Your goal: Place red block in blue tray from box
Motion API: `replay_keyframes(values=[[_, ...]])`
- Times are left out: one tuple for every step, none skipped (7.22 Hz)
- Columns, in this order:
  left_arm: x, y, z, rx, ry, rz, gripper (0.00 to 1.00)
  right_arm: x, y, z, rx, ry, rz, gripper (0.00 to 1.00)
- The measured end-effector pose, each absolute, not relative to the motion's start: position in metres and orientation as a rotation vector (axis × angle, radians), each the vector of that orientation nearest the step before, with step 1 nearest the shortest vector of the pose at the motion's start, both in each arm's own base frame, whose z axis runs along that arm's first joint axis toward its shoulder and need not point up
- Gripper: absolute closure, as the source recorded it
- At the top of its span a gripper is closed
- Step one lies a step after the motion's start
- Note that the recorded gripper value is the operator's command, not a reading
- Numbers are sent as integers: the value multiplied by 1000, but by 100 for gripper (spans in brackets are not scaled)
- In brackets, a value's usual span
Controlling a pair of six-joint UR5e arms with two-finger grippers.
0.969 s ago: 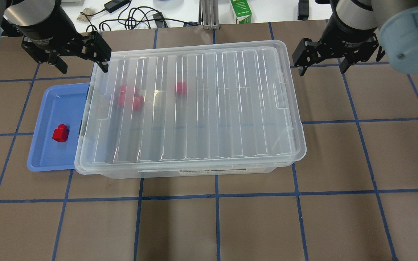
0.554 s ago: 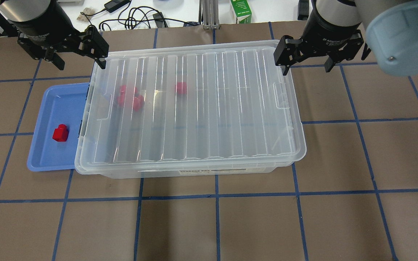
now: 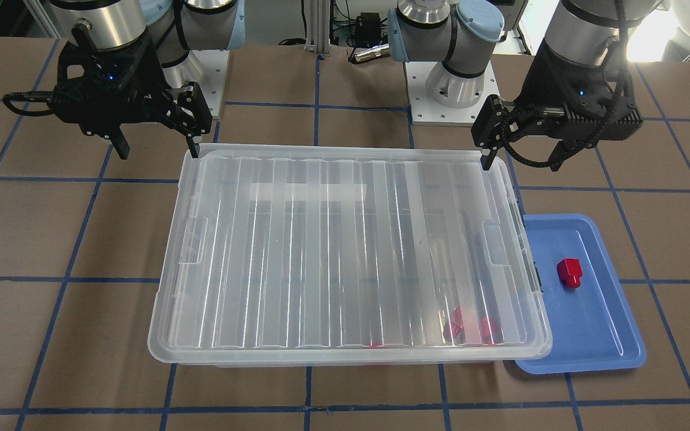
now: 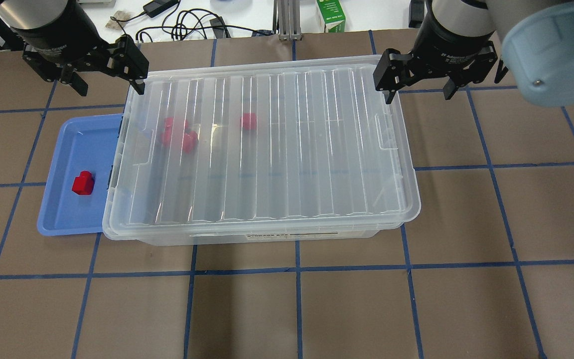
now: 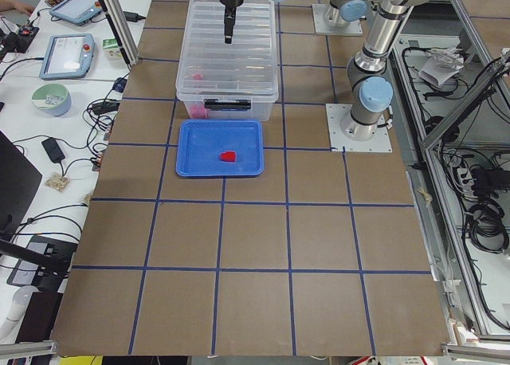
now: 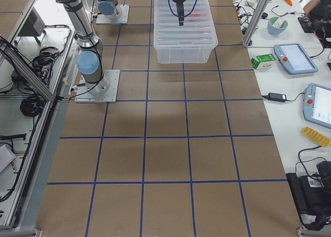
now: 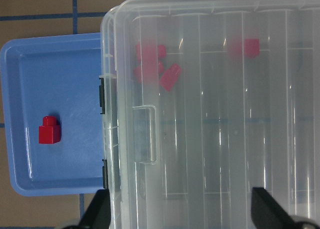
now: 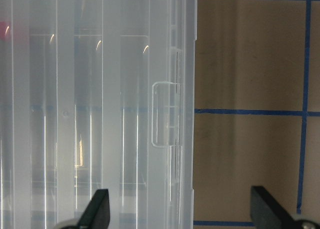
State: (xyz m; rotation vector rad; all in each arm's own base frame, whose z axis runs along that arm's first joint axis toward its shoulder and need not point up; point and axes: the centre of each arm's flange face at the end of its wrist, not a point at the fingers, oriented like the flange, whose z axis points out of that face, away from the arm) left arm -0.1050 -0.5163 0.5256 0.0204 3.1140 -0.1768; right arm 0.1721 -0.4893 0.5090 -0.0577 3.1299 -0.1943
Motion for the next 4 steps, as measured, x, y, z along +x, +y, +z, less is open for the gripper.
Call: replay_keyframes(values=[[-105,-516,525,22,3115,-174,0,172,-489,509,-58,3132,-194,0],[-106,-516,524,23,3115,-172,0,172,-489,509,-58,3133,-193,0],[-106,-517,524,23,3116,-170,0,172,-490,508,-58,3134,-190,0],[-106,-516,522,26,3115,-168,0,172,-490,507,-58,3133,-188,0]])
